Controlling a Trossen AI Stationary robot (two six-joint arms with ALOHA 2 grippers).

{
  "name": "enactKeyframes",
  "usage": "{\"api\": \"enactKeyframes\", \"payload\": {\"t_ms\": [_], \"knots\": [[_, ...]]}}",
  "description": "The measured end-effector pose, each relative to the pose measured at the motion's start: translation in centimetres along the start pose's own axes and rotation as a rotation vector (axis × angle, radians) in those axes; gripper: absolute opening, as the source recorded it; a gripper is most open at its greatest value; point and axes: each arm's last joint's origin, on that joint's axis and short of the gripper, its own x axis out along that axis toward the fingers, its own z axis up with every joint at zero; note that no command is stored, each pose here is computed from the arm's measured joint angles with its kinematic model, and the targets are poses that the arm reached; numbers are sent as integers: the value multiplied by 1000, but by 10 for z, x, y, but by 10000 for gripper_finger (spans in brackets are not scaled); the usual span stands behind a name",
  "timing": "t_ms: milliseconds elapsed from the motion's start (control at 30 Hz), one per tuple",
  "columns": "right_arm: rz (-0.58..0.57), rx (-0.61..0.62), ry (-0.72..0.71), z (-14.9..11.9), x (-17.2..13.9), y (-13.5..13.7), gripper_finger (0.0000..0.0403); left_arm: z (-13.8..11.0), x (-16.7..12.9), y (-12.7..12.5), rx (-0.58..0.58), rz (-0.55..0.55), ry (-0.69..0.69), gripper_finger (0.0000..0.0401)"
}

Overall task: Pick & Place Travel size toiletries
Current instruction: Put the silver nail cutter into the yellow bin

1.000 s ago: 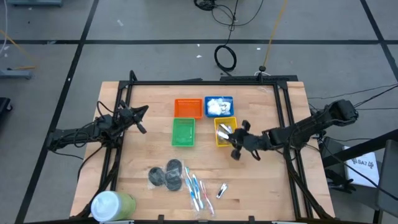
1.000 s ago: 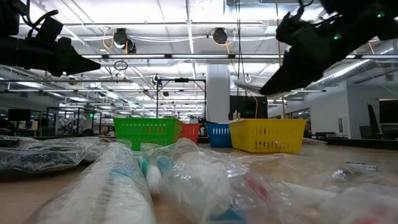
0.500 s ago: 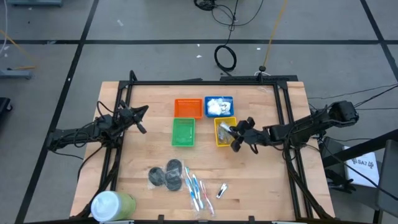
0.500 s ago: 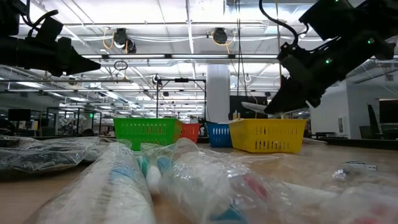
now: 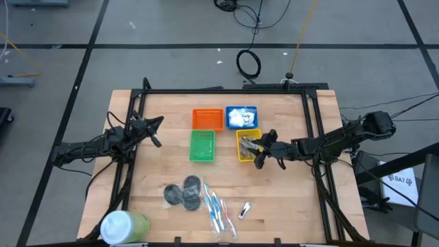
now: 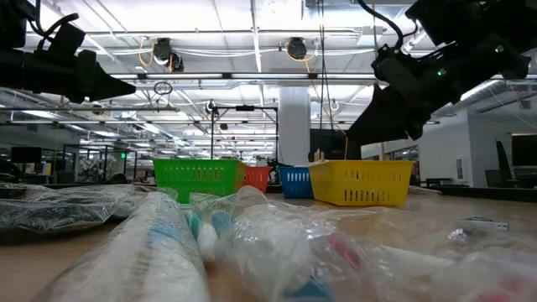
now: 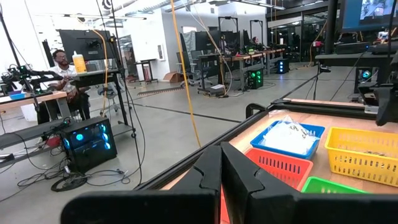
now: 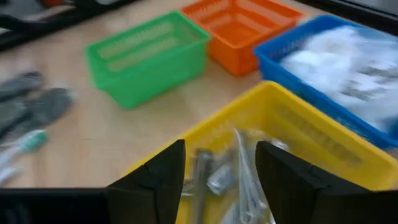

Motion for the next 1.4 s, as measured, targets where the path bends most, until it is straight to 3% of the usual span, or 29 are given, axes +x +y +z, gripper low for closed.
{"api": "enactKeyframes", "payload": {"t_ms": [133,400,533,800,1000,1200,1400], "knots": [[180,-40,-33,6,-2,11,194,0,0,0,0,0,0,1],[651,-179,-147,11,-25,50,182,0,0,0,0,0,0,1],[747,-265,-116,-8,-36,71,183,0,0,0,0,0,0,1],[768,-439,-8,-53,-34,121,211,0,0,0,0,0,0,1],[747,-631,82,-75,-11,157,223,0,0,0,0,-1,0,1],[688,-727,272,-93,9,161,218,0,0,0,0,0,0,1],[651,-723,377,-100,10,156,208,0,0,0,0,0,0,1]]}}
